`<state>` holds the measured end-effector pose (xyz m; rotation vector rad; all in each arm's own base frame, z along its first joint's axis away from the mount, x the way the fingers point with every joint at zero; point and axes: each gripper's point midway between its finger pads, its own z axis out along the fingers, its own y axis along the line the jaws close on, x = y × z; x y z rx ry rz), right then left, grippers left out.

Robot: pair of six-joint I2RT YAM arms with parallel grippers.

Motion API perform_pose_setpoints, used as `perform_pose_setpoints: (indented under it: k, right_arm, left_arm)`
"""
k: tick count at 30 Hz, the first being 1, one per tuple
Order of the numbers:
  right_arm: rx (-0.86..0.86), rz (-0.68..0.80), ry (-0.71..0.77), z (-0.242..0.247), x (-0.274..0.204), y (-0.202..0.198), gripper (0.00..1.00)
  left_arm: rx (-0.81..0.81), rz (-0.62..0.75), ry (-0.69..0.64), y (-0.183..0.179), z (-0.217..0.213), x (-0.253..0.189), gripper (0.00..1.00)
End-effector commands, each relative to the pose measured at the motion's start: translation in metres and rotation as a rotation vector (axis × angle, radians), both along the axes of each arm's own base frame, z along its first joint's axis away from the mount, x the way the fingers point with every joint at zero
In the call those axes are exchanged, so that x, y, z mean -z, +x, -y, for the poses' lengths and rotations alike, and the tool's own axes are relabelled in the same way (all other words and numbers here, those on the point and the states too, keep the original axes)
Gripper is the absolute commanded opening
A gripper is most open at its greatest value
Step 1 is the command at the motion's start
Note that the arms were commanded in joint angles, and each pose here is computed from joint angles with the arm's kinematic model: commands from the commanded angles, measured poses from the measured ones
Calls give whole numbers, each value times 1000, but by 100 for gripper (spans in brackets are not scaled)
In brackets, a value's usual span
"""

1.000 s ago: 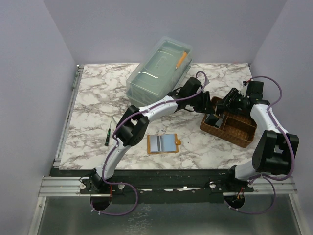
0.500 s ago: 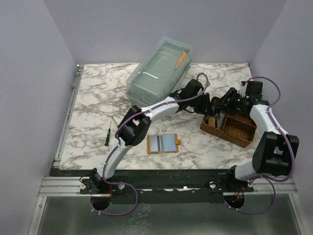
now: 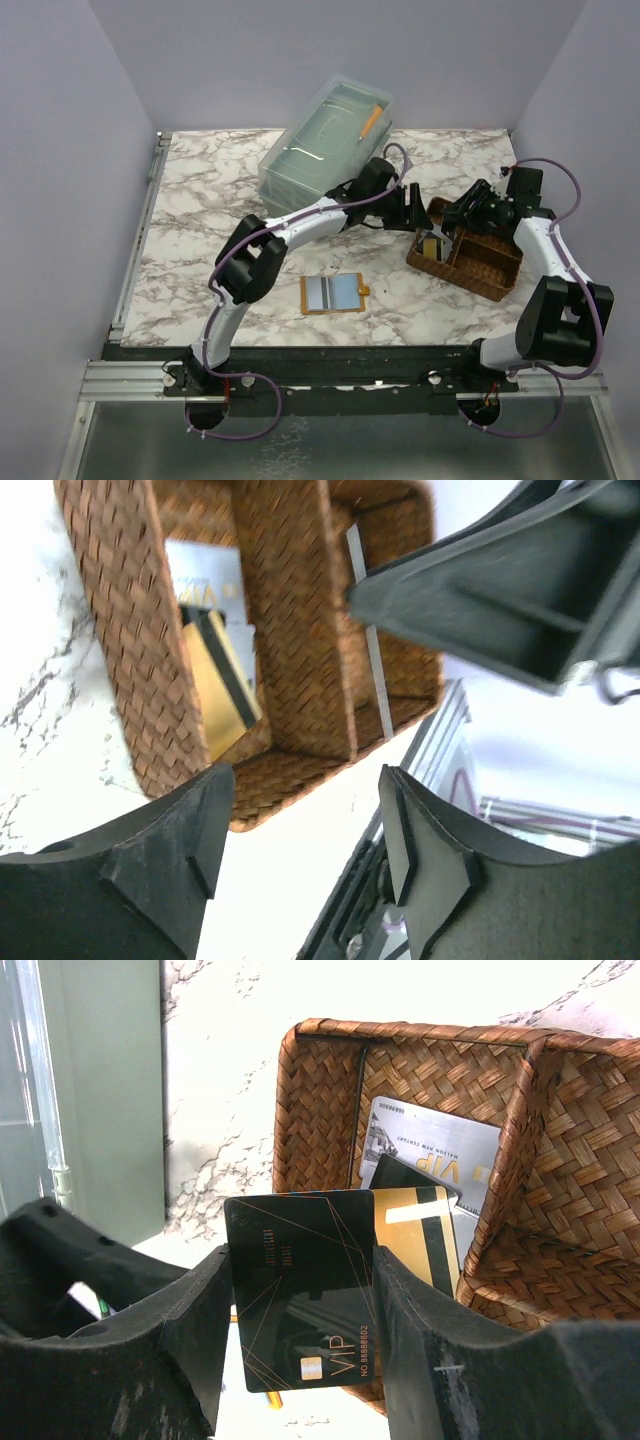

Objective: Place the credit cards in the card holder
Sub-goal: Pick up the credit card from the storage box.

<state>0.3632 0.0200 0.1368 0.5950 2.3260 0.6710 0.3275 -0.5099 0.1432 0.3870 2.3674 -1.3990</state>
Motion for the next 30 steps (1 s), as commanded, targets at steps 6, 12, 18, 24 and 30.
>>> perform_pose_setpoints:
  k: [6,12,18,24,30]
  right_arm:
    - [39,5,28,1,-4,-1,0]
    - [34,17,33,-1,-11,-2,0]
    - [25,20,60,-5,-14,-5,0]
    - [-29,37,62,-11,-15,-10,12]
    - [-125,84,-7,-13,-31,-22,59]
  left_arm:
    - [30,63,-202,-4,30,-65,73]
    - [18,69,-166,-2,45,-43,64]
    - [8,80,-123,4,54,-27,49]
    - [3,104,-102,8,51,-25,5]
    - [0,147,-109,12,29,-48,0]
